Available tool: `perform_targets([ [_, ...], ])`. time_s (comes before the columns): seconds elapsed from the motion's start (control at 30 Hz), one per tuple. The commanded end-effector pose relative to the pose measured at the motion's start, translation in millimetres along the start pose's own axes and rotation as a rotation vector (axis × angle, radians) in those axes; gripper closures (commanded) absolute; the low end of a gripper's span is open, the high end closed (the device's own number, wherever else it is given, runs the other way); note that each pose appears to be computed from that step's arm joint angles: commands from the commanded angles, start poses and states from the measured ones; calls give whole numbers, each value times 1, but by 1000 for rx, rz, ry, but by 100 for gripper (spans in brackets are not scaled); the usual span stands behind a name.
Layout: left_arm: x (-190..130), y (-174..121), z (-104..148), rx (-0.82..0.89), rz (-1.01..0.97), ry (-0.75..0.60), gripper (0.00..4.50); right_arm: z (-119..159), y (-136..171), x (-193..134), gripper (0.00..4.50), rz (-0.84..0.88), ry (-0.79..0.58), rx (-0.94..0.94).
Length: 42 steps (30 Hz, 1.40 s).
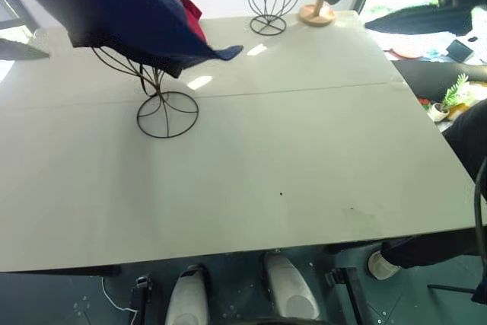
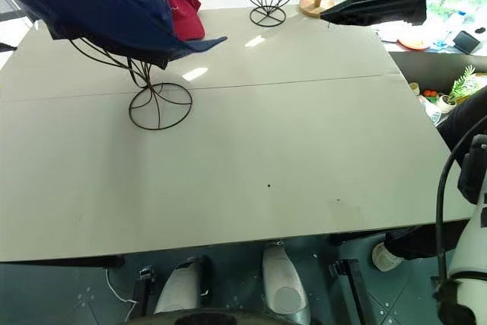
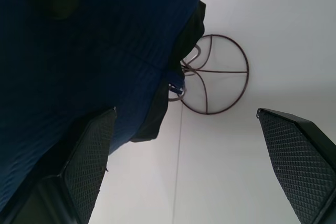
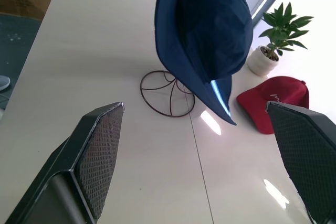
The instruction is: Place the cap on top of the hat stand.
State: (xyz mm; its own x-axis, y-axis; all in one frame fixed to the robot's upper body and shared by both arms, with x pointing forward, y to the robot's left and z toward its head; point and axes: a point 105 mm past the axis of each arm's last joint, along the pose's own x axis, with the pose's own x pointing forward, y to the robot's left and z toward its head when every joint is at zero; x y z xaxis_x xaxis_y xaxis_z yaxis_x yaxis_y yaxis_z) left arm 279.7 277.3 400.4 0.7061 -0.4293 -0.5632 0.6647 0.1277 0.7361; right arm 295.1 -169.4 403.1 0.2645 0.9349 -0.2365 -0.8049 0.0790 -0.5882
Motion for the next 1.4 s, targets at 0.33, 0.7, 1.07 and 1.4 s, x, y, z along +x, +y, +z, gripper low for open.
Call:
perform_targets([
  [0.33,-19,-1,0,-16,-35,-2,340,19,2,-18,0,-100,1,-78],
  [0.7,-80,4,10,-121,93,-45,167,12,-6,-18,0,-138,-16,-61],
  [1.07,-60,26,21,26,222,-20,22,19,-11,-21,0,-135,-30,-70],
  [1.4,-58,38,51,95,313,-128,22,16,2,-29,0,-158,4,-48],
])
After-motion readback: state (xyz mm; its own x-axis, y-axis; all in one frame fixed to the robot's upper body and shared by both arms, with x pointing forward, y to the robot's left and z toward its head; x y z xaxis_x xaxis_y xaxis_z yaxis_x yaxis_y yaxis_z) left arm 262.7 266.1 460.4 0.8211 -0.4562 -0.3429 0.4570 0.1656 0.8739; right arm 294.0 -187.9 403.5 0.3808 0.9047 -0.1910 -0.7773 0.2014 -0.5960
